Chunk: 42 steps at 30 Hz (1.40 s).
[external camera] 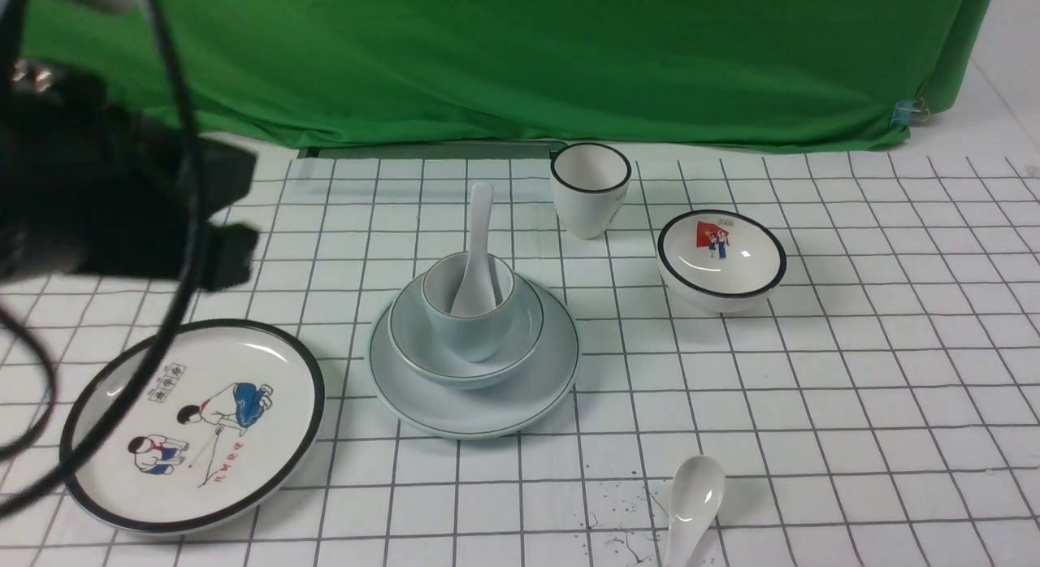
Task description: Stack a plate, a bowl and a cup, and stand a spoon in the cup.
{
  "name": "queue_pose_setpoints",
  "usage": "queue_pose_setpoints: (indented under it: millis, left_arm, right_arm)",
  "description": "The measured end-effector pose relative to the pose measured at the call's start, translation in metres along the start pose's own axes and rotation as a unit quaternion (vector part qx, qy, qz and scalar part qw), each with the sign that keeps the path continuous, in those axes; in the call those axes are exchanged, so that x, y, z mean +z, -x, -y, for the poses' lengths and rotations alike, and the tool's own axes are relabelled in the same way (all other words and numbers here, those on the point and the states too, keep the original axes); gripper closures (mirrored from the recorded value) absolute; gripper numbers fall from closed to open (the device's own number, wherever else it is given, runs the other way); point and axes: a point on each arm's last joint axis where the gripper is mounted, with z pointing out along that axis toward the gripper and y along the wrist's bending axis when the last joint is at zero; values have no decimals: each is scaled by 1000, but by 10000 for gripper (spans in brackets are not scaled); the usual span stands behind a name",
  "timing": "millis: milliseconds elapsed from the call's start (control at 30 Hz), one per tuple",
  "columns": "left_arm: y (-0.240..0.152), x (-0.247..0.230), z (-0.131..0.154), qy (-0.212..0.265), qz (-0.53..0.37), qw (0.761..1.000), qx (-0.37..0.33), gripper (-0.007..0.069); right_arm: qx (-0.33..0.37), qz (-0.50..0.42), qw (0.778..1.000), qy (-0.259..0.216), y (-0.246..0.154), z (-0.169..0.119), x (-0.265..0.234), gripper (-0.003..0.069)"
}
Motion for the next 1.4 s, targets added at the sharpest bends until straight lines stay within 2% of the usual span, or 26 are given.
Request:
queue_pose_setpoints:
  millis: [100,267,333,500,733,1400]
  left_arm:
    - [-23,-18,0,3,6,1000,-15,663]
    - [-83,-45,2,4,21,998,-52,663]
    - [-107,-60,3,4,49,996,-70,662]
    - [-135,-81,3,4,106,991,-76,662]
    - [-144,-101,2,6,168,983,-76,661]
    - [-144,-102,2,6,169,983,-76,657]
  right_arm:
    - [4,17,1000,4,3,-1,0,648]
    - [5,87,996,15,4,-3,-9,648]
    - [3,134,991,18,-4,-4,-17,648]
    - [5,229,973,19,-24,-5,-37,648]
    - [6,268,963,20,-44,-8,-44,645]
    - [6,266,964,21,-45,-8,-42,601]
